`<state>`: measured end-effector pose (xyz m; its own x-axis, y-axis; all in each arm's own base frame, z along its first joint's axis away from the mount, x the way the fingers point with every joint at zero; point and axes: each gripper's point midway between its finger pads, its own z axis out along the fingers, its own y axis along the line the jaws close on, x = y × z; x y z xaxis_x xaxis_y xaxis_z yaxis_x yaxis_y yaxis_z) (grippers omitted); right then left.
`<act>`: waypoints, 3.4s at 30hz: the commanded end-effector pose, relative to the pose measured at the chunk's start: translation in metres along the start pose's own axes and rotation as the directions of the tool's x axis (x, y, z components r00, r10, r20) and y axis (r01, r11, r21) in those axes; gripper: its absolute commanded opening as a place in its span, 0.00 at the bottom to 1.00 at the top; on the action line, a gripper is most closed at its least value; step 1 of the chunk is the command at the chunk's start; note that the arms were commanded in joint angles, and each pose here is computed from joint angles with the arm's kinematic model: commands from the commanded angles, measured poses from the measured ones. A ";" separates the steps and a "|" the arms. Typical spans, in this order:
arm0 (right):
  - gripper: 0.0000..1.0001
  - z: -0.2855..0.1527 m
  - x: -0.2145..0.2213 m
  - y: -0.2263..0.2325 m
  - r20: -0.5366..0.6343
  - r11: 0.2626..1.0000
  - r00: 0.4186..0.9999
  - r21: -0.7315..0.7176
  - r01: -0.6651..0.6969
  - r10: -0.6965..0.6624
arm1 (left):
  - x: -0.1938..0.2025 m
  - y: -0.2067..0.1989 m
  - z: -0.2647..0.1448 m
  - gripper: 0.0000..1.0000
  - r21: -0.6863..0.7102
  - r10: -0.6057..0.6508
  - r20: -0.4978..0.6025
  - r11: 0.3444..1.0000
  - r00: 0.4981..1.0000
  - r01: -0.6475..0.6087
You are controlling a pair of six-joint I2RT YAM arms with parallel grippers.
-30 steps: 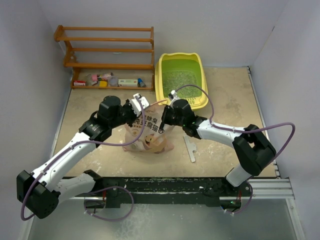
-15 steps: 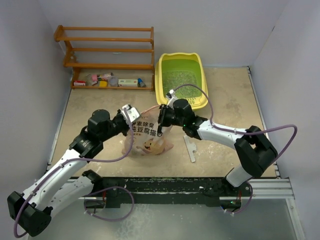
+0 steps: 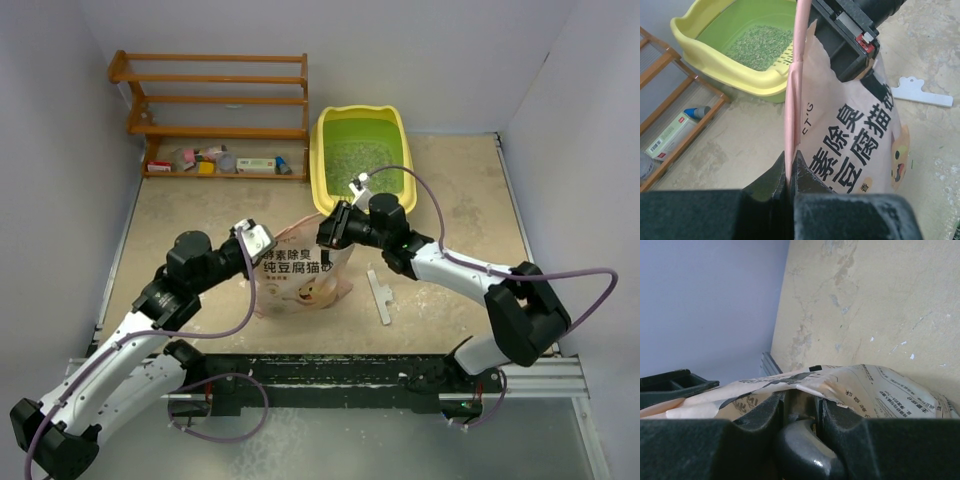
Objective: Fill the litter box with clean litter
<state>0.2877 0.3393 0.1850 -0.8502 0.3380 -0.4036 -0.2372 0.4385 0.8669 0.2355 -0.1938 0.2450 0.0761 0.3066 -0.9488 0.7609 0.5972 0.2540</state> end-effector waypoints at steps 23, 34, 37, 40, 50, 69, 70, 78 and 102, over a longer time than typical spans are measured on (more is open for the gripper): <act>0.00 -0.070 -0.114 0.010 0.295 0.993 0.949 0.076 0.095 -0.113 | -0.068 0.012 -0.014 0.00 -0.053 0.077 0.233 0.996 0.969 -0.067; 0.00 -0.091 -0.120 0.041 0.266 0.962 0.925 0.106 0.253 -0.272 | -0.062 0.000 -0.001 0.00 0.037 0.044 0.214 0.998 0.976 -0.053; 0.00 -0.096 -0.121 0.050 0.249 0.948 0.915 0.112 0.298 -0.317 | -0.061 -0.003 0.003 0.00 0.063 0.034 0.207 0.997 0.978 -0.048; 0.00 -0.097 -0.118 0.056 0.220 0.939 0.914 0.102 0.327 -0.342 | -0.064 -0.006 0.006 0.00 0.085 0.016 0.213 0.996 0.977 -0.035; 0.00 -0.104 -0.111 0.052 0.226 0.948 0.922 0.122 0.295 -0.316 | -0.071 -0.001 0.008 0.00 0.074 0.011 0.217 0.997 0.976 -0.028; 0.00 -0.087 -0.099 0.028 0.295 0.995 0.950 0.006 0.102 -0.099 | -0.097 0.032 -0.028 0.00 -0.109 0.159 0.182 0.984 0.970 -0.141; 0.00 -0.087 -0.099 0.028 0.298 0.995 0.950 0.002 0.102 -0.098 | -0.096 0.032 -0.029 0.00 -0.113 0.162 0.176 0.983 0.971 -0.144; 0.00 -0.088 -0.108 0.041 0.310 0.994 0.946 -0.014 0.105 -0.095 | -0.084 0.033 -0.030 0.00 -0.129 0.153 0.150 0.983 0.977 -0.134; 0.00 -0.099 -0.156 0.026 0.395 0.996 0.917 -0.091 -0.016 0.051 | -0.101 0.050 -0.049 0.00 -0.216 0.188 0.131 0.964 0.973 -0.157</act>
<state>0.3520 0.2318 0.2593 -0.6835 0.5864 -0.4347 -0.1897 0.4324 0.8815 0.2318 -0.1670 0.2776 0.1025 0.4145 -0.9043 0.7006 0.6153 0.3614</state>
